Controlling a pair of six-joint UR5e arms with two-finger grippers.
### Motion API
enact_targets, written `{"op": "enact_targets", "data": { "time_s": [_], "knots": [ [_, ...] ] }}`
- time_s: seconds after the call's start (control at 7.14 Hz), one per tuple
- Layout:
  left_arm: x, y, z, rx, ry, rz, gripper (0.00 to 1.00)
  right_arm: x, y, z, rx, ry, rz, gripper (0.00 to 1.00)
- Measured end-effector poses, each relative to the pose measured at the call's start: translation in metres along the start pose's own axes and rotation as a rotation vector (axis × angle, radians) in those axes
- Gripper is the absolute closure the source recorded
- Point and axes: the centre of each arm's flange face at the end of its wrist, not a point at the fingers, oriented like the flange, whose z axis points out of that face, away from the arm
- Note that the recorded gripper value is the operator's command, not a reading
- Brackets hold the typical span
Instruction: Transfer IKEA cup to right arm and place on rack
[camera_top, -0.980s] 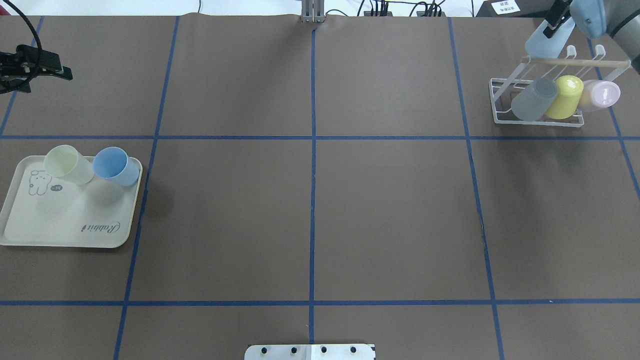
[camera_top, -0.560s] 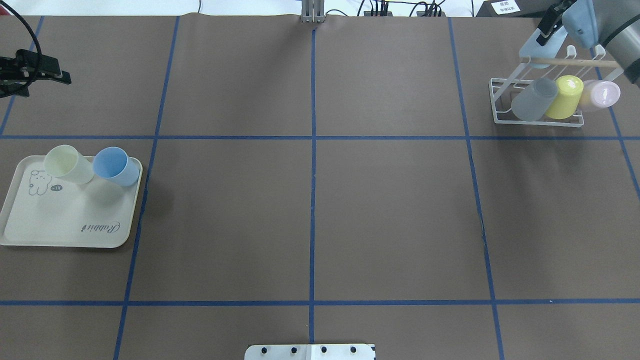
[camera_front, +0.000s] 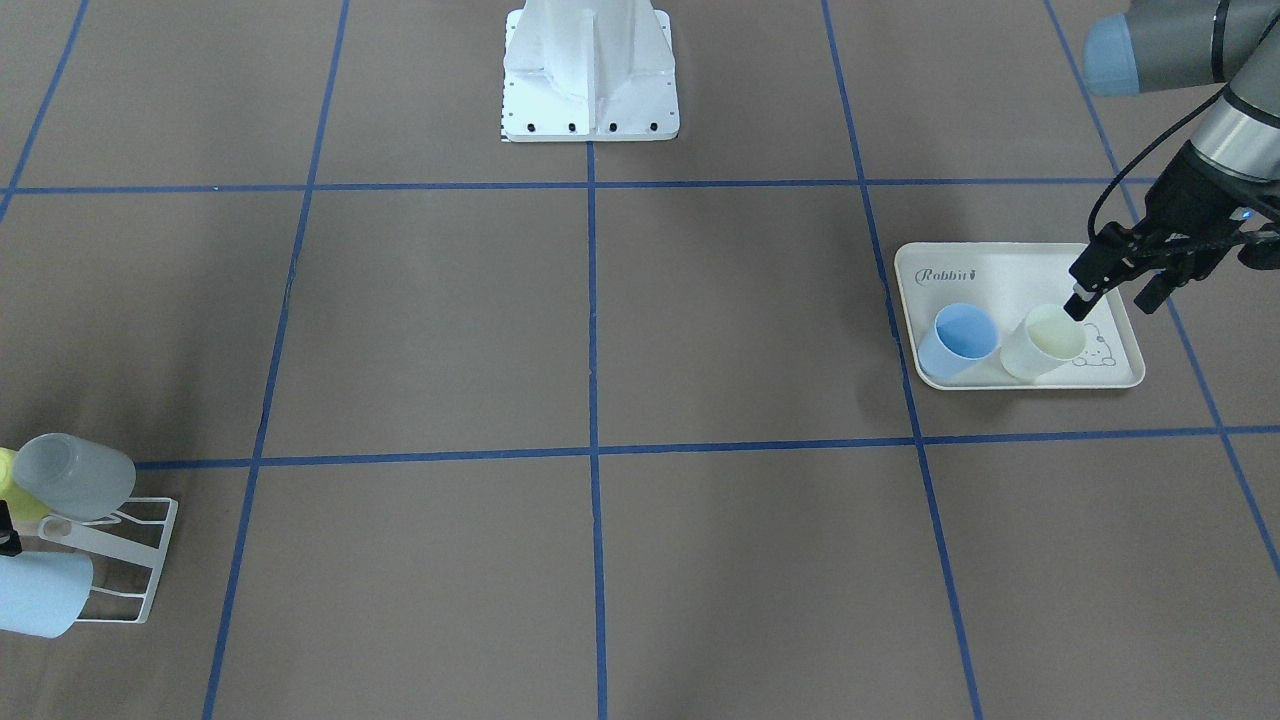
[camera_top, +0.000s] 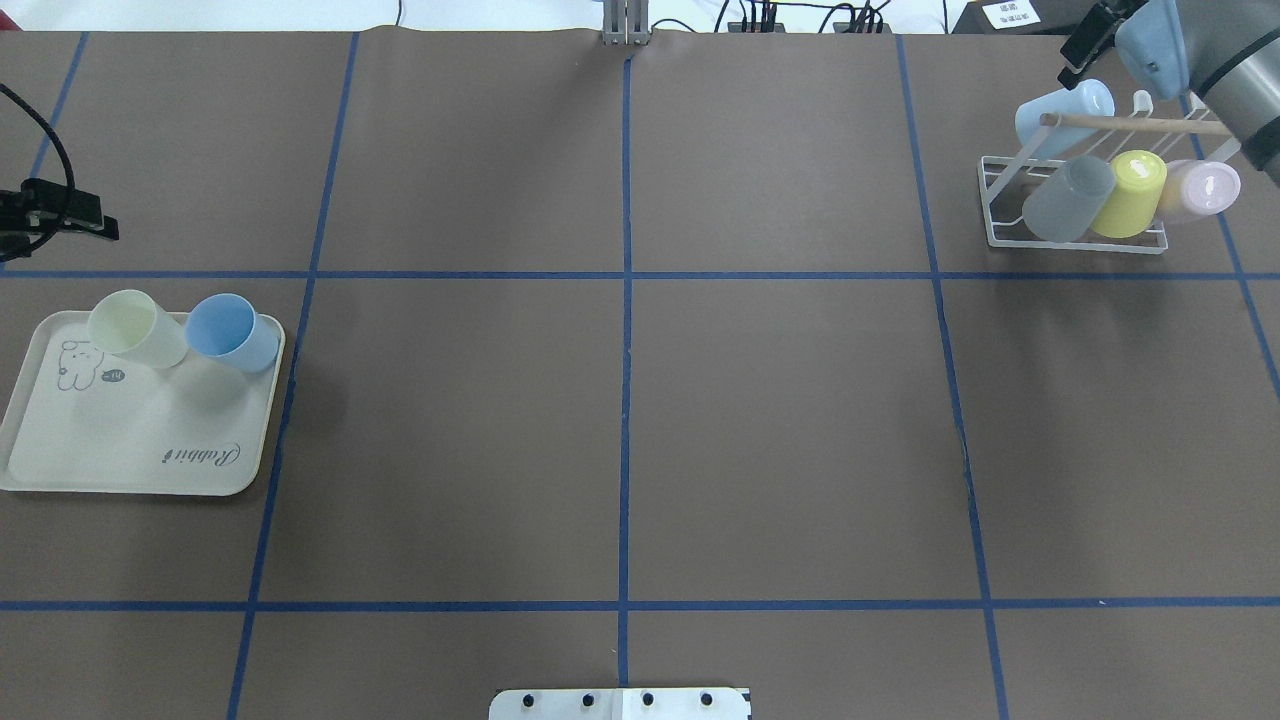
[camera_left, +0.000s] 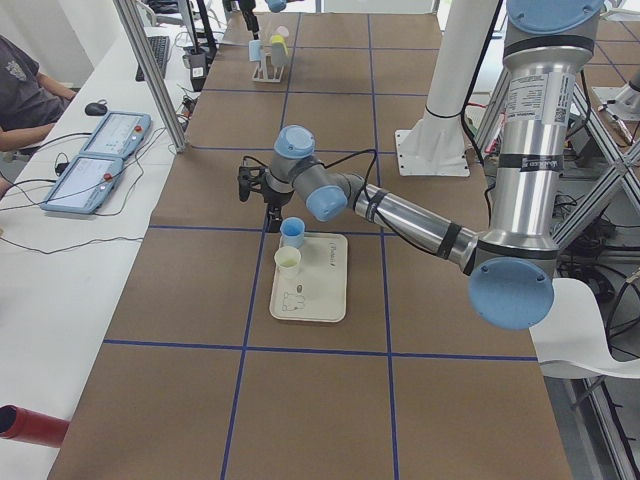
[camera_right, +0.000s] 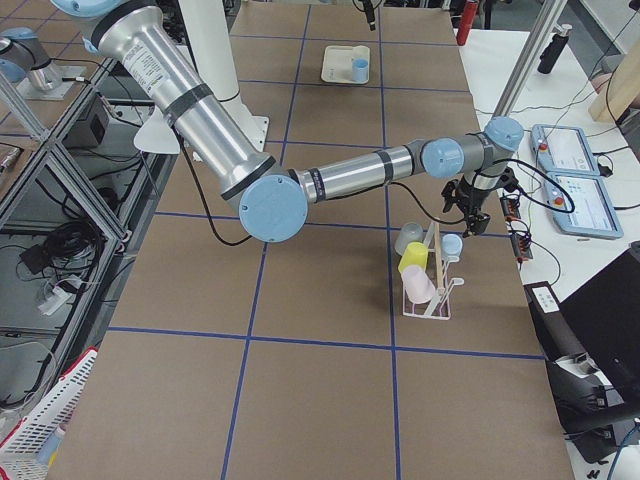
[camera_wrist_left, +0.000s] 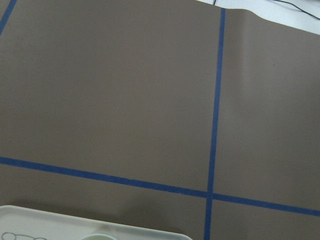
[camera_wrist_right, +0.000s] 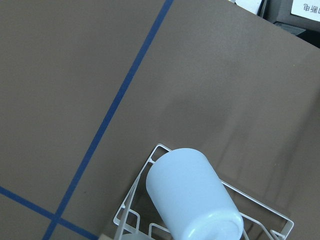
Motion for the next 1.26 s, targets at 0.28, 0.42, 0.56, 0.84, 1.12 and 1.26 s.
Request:
{"op": "enact_targets", "data": {
  "time_s": [0.28, 0.42, 0.56, 0.84, 1.12, 1.26],
  "knots": [
    [-0.016, 0.016, 0.038, -0.076, -0.043, 0.026, 0.00, -0.010, 0.001, -0.015, 0.019, -0.035, -0.003, 0.01],
    [-0.025, 0.018, 0.056, -0.102, -0.061, 0.023, 0.00, -0.016, 0.003, -0.023, 0.022, -0.047, -0.001, 0.01],
    [-0.030, 0.018, 0.067, -0.117, -0.073, 0.019, 0.00, -0.021, 0.005, -0.028, 0.023, -0.052, 0.001, 0.01],
    [-0.040, 0.018, 0.081, -0.137, -0.095, 0.004, 0.02, -0.024, 0.009, -0.032, 0.026, -0.054, 0.003, 0.01],
    [-0.050, 0.017, 0.092, -0.152, -0.113, -0.010, 0.35, -0.025, 0.013, -0.032, 0.027, -0.054, 0.002, 0.01],
    [-0.053, 0.017, 0.095, -0.157, -0.119, -0.015, 0.55, -0.025, 0.013, -0.032, 0.028, -0.055, 0.002, 0.01]
  ]
}}
